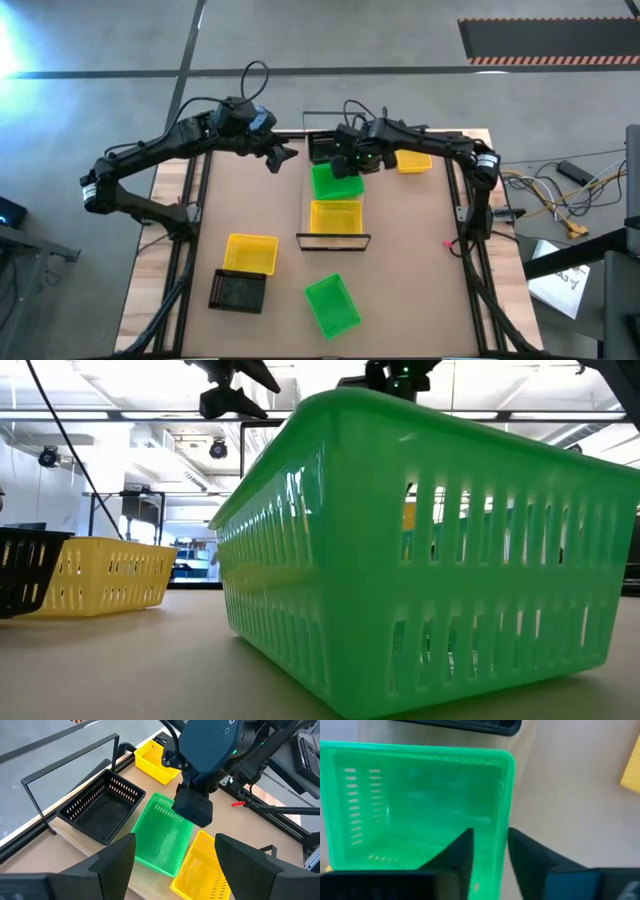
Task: Stack baskets on shelf by color
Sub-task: Stack the top green bin on top of the green bin on the shelf, then stack the bottom yellow bin on top of the yellow bin on the shelf
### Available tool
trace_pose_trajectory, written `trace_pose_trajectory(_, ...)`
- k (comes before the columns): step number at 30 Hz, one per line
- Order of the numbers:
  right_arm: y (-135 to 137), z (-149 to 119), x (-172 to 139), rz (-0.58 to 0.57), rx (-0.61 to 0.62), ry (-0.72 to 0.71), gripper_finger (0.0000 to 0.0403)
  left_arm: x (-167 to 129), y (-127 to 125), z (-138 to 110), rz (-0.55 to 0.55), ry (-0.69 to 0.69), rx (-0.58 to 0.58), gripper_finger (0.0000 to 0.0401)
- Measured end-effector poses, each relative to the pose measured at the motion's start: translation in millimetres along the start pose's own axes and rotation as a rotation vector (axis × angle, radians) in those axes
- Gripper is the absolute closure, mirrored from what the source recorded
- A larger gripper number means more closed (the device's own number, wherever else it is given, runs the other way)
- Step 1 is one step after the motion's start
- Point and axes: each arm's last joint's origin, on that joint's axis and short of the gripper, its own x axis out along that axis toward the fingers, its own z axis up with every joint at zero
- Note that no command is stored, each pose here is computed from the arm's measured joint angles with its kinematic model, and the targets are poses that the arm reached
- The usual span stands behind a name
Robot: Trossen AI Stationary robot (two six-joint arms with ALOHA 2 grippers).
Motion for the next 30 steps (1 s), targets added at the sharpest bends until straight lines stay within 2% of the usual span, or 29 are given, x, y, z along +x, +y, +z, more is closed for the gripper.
trace_pose_trajectory(4, -5, -3, -12, -0.011, -0.032, -0.024, 0.0226, 0, 0, 0, 0.0, 0.001, 0.0, 0.0143)
trace_pose_trajectory(8, -11, -11, -34, 0.012, -0.067, -0.056, 0.02, 0, 0, -1, 0.003, 0.008, -0.001, 0.0143)
trace_pose_trajectory(11, -19, -22, -46, -0.045, -0.122, -0.073, 0.0205, 0, 1, -2, 0.008, 0.022, -0.002, 0.0143)
trace_pose_trajectory(14, -37, -34, -53, -0.151, -0.132, -0.064, 0.0223, 0, 1, -4, 0.015, 0.043, 0.002, 0.0143)
trace_pose_trajectory(20, -82, -46, -35, -0.259, -0.018, -0.007, 0.0262, 0, 3, -9, 0.033, 0.095, -0.002, 0.0143)
trace_pose_trajectory(24, -114, -40, -21, -0.264, 0.074, 0.0, 0.0266, 1, 5, -14, 0.041, 0.12, -0.005, 0.0143)
trace_pose_trajectory(27, -132, -31, -18, -0.217, 0.133, -0.006, 0.025, 3, 6, -17, 0.044, 0.13, -0.006, 0.0143)
trace_pose_trajectory(30, -141, -22, -17, -0.143, 0.097, -0.021, 0.0229, 6, 8, -21, 0.047, 0.145, -0.01, 0.0143)
